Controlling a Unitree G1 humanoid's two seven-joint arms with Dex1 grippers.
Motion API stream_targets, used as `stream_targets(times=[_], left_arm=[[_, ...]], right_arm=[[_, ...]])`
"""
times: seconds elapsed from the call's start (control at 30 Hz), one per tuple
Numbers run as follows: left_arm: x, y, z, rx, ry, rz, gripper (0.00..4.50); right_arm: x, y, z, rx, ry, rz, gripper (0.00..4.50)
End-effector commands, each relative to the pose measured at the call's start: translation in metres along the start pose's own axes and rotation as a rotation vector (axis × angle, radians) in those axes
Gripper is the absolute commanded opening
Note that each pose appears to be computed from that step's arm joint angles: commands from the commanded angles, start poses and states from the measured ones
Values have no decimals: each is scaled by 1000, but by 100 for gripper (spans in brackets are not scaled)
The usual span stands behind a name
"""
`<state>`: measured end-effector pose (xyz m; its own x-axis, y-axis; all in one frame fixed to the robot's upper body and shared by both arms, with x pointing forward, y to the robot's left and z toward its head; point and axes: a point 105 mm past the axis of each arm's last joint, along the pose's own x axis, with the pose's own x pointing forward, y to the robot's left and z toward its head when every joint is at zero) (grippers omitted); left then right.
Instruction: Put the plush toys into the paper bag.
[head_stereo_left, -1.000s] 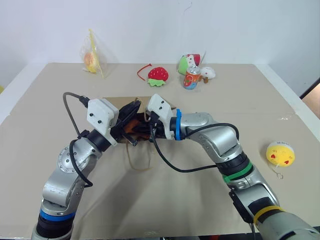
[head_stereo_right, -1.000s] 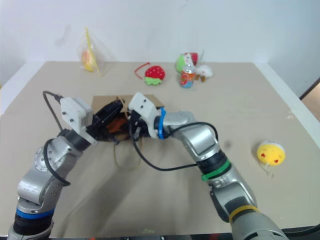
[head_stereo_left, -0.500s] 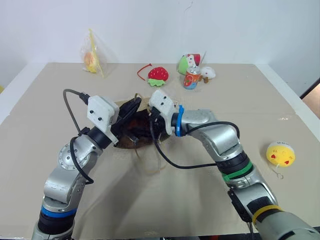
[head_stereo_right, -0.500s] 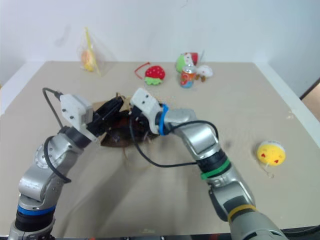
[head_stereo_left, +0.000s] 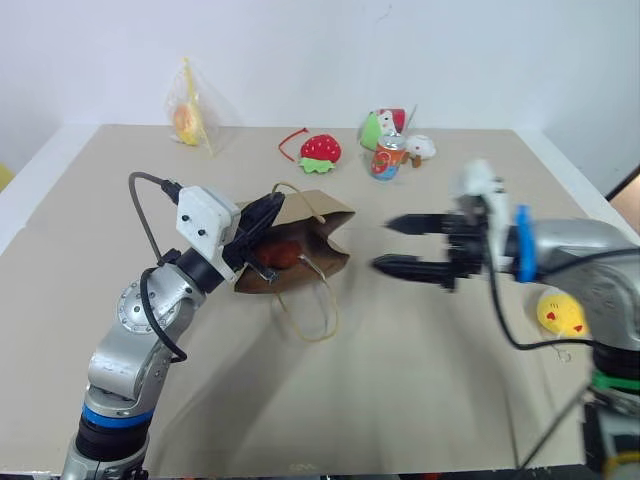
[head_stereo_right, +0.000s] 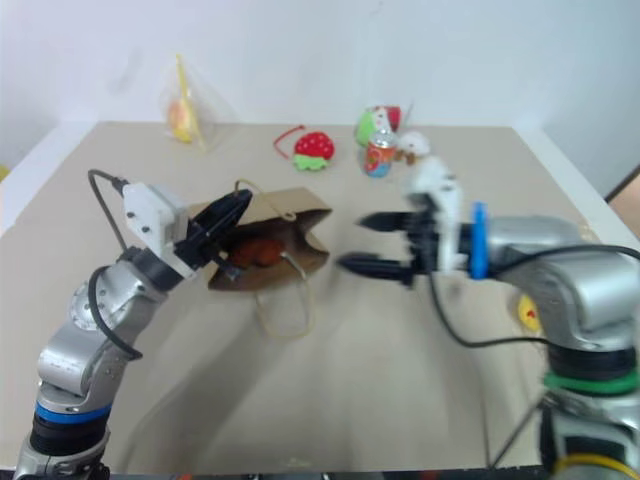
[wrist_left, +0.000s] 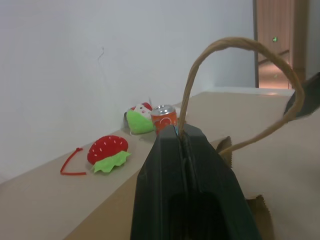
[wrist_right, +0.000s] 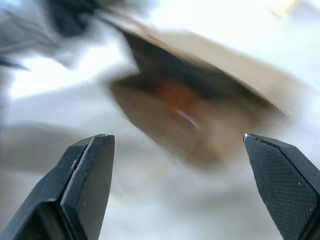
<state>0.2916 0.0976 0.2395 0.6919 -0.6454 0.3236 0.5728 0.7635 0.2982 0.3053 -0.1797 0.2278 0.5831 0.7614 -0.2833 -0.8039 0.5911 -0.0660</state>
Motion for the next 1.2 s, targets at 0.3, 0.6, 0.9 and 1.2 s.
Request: stream_targets(times=[0.3,0.6,0.9,1.2], left_arm=[[-4,-9,12,6,-45,-21,0],[-3,-12,9,-8,-41,-21,0],[-1,-9,9,10,-40,-34,0],[0,-6,9,10,-44,-27,0]], right_arm=[[-111,-100,-90,-23,151,-840,444],[-153,-86,-160,214,342,-881,444],[-145,-93,-174,229,356,-914,184],[-99,-67,-130,135,258,-633,17]])
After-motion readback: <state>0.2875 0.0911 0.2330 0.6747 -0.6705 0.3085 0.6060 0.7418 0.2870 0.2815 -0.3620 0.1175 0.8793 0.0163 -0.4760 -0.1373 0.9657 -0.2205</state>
